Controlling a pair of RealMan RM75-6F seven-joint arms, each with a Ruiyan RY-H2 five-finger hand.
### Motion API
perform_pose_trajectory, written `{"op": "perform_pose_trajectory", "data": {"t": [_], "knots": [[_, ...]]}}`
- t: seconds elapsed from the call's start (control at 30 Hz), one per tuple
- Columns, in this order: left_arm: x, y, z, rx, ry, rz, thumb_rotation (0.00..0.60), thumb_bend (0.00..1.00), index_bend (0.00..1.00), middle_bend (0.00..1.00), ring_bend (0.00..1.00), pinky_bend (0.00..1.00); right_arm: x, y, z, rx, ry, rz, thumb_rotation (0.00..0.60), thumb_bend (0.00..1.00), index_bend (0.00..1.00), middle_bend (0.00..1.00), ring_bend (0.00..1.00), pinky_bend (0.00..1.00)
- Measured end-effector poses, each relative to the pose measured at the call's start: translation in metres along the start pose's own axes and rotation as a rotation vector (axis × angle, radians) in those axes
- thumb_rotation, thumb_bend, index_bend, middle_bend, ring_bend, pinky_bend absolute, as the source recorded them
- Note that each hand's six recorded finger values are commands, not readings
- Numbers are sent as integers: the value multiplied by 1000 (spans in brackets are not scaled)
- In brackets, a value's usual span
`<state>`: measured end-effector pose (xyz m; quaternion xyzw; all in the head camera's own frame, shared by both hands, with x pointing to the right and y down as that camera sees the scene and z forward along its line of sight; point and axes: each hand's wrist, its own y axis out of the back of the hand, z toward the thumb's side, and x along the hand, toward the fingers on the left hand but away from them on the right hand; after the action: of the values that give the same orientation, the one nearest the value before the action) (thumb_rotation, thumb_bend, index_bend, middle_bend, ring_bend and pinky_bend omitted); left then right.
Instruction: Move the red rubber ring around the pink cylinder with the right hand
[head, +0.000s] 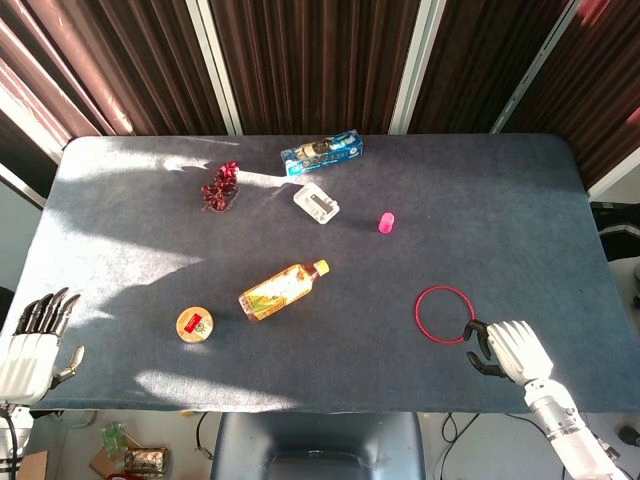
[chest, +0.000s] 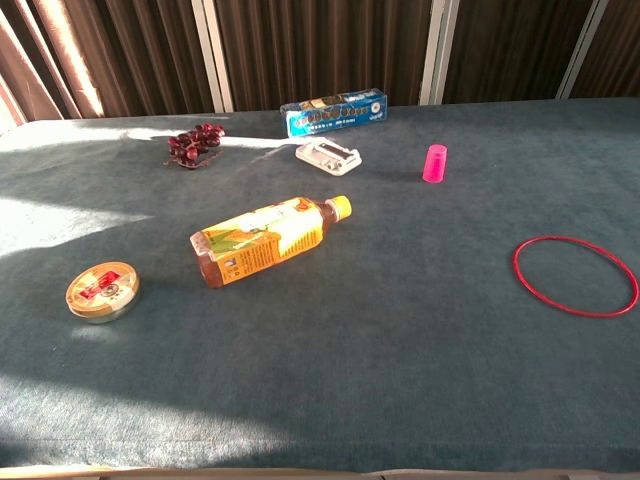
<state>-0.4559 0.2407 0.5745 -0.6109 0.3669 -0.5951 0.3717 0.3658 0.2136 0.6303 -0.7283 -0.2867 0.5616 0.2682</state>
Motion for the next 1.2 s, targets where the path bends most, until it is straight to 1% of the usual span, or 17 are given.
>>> {"op": "perform_pose_trajectory", "data": {"t": [0.3,0.6,0.83,1.2], "knots": [[0,0,0,-10,-3,-9,600,404,71,0,0,118,-20,-18,0,7,-49,57,600,464,595,869,1000,1000],[0,1,0,-17,-4,-6,600,403,72,0,0,119,-37,-37,0,31,-86,90,600,482,628,919,1000,1000],[0,1,-1,-19,-3,-4,600,405,71,0,0,120,-46,-42,-3,29,-108,90,600,485,640,957,1000,1000],[-1,1,0,-17,-4,-6,600,405,71,0,0,121,-48,-46,-2,23,-109,109,600,485,634,980,1000,1000]]}}
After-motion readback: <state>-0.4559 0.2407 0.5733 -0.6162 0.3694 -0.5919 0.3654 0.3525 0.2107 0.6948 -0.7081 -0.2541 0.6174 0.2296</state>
